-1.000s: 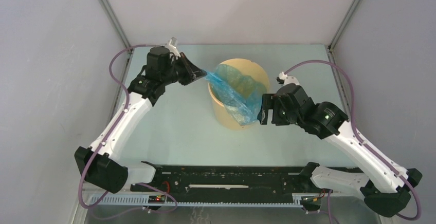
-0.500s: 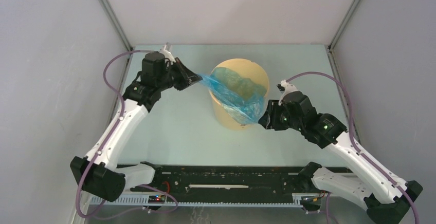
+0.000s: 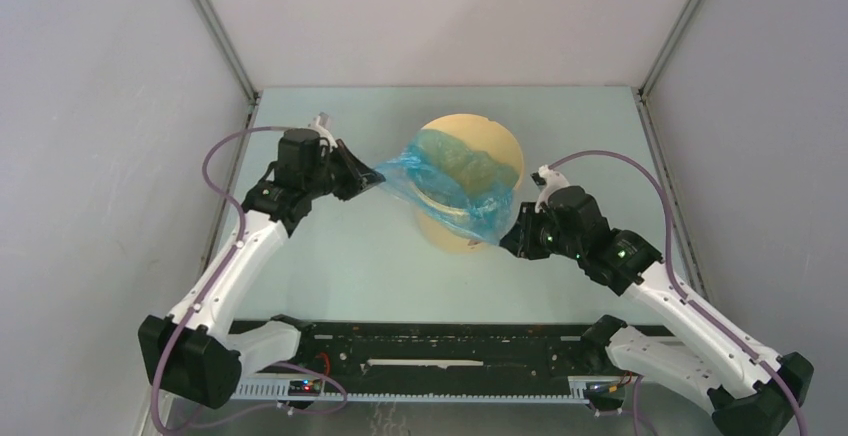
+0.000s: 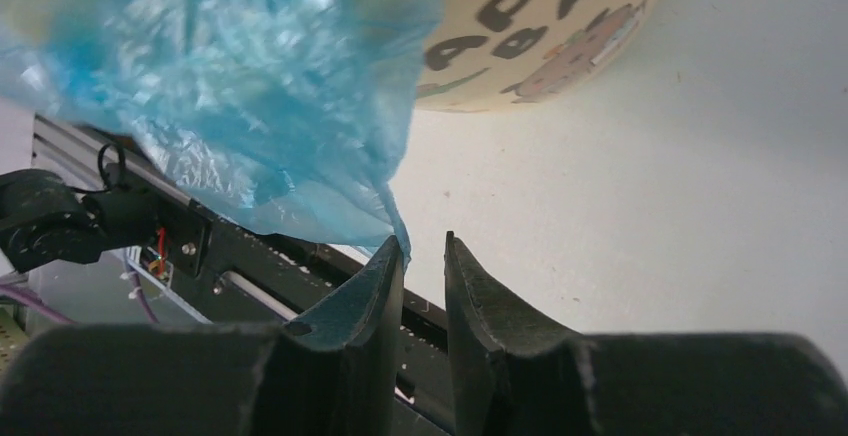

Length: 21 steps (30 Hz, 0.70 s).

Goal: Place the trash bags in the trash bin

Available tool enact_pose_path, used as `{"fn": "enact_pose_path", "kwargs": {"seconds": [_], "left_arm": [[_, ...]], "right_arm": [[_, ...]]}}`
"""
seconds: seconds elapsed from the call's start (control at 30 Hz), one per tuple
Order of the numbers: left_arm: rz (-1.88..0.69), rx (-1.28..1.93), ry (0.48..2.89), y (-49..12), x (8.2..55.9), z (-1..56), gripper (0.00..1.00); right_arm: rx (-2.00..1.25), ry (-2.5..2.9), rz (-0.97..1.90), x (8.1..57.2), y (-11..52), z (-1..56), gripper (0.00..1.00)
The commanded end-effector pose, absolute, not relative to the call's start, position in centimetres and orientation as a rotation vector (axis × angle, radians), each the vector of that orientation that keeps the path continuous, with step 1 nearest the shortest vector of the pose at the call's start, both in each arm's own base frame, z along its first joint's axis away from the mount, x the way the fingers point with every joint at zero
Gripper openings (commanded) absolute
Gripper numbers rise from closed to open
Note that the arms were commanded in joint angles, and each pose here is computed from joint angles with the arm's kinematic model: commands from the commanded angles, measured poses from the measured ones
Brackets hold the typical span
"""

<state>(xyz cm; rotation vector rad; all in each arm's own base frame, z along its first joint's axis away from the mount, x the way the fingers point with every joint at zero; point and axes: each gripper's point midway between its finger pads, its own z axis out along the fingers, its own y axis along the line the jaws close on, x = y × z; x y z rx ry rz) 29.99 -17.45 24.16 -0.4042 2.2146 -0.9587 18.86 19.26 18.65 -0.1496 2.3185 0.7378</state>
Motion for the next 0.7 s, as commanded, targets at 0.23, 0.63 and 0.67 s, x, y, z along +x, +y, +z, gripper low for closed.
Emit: {"fn": "enact_pose_path", "kwargs": {"seconds": [0.23, 0.63, 0.67], "left_arm": [[-1.002, -0.404, 2.230, -18.5, 32.3, 22.9, 0.00], [-1.076, -0.432, 2.294, -19.9, 33.0, 20.0, 0.00], [-1.069, -0.425, 2.295, -19.9, 33.1, 19.9, 0.00]], "right_arm": [[-0.104, 2.258, 0.730, 19.5, 17.3, 21.2, 0.67], [-0.048, 2.073, 0.919, 22.6, 19.5, 28.9, 0.86], [-0.023, 2.071, 0.924, 23.2, 19.5, 29.0, 0.84]]}}
